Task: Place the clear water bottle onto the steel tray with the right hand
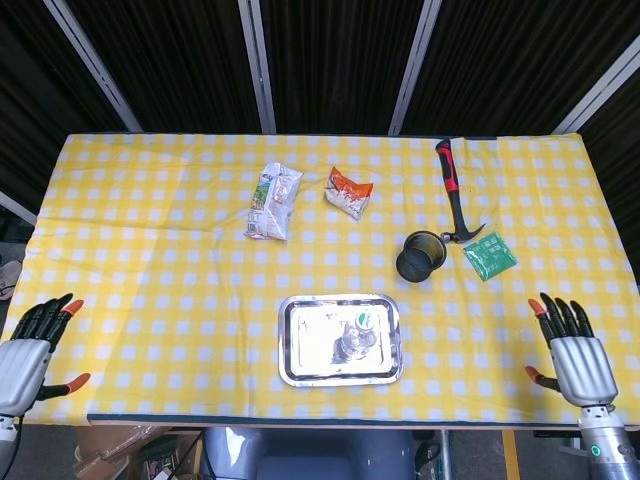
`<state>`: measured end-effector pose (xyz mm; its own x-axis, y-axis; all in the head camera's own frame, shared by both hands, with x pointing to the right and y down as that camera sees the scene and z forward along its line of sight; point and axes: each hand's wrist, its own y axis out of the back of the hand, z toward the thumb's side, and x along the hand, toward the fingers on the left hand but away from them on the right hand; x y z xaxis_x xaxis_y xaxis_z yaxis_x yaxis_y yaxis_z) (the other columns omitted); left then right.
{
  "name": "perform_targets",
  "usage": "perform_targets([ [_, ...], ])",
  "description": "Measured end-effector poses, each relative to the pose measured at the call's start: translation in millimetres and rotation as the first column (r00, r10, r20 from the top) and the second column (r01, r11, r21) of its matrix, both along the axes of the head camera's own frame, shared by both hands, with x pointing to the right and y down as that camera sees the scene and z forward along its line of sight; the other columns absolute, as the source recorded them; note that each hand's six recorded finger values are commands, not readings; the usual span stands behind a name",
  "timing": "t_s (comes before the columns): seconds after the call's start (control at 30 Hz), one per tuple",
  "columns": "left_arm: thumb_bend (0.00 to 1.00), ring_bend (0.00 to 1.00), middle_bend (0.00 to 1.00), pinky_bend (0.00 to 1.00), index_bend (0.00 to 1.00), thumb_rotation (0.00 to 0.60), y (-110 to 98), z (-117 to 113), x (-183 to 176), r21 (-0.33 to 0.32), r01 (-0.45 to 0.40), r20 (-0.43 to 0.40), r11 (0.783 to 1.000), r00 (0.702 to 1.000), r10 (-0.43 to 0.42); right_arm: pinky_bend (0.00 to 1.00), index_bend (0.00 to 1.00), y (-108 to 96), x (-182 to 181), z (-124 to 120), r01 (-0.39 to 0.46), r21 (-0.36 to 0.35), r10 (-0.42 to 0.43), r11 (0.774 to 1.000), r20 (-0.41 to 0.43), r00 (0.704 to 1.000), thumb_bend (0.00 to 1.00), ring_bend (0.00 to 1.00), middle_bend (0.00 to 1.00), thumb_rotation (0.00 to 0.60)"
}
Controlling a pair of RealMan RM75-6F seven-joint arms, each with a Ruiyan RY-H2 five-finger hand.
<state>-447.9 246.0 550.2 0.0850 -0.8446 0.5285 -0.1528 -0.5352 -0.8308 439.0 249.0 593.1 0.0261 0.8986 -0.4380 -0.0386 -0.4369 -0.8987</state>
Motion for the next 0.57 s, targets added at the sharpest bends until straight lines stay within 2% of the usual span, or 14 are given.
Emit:
perform_targets([
  [0.1,0.19,0.0,0.0,0.0,0.04,0.6,0,1,1,0.0,-0.005,0.003,1.0,1.0,0.005,0.0,0.05,4,4,-3,-0.032,0.043,0.032,0.999,-0.007,0.999,0.21,0.0,0.03,0.6],
  [0.2,0.19,0.0,0.0,0.0,0.04,0.6,0,2,2,0.0,-0.007,0.006,1.0,1.0,0.007,0.0,0.05,5,5,-4,-0.037,0.053,0.038,0.998,-0.013,0.999,0.21,0.0,0.03,0.6],
  [0.3,0.19,0.0,0.0,0.0,0.04,0.6,0,3,2,-0.001,-0.01,0.009,1.0,1.0,0.01,0.0,0.05,5,3,-5,-0.028,0.056,0.029,0.998,-0.028,0.999,0.21,0.0,0.03,0.6],
  [0.57,0.19,0.0,0.0,0.0,0.04,0.6,-1,7,-1,-0.011,-0.006,0.02,1.0,1.0,0.006,0.0,0.05,5,-9,-7,-0.03,0.056,0.03,0.998,0.013,0.999,0.21,0.0,0.03,0.6],
])
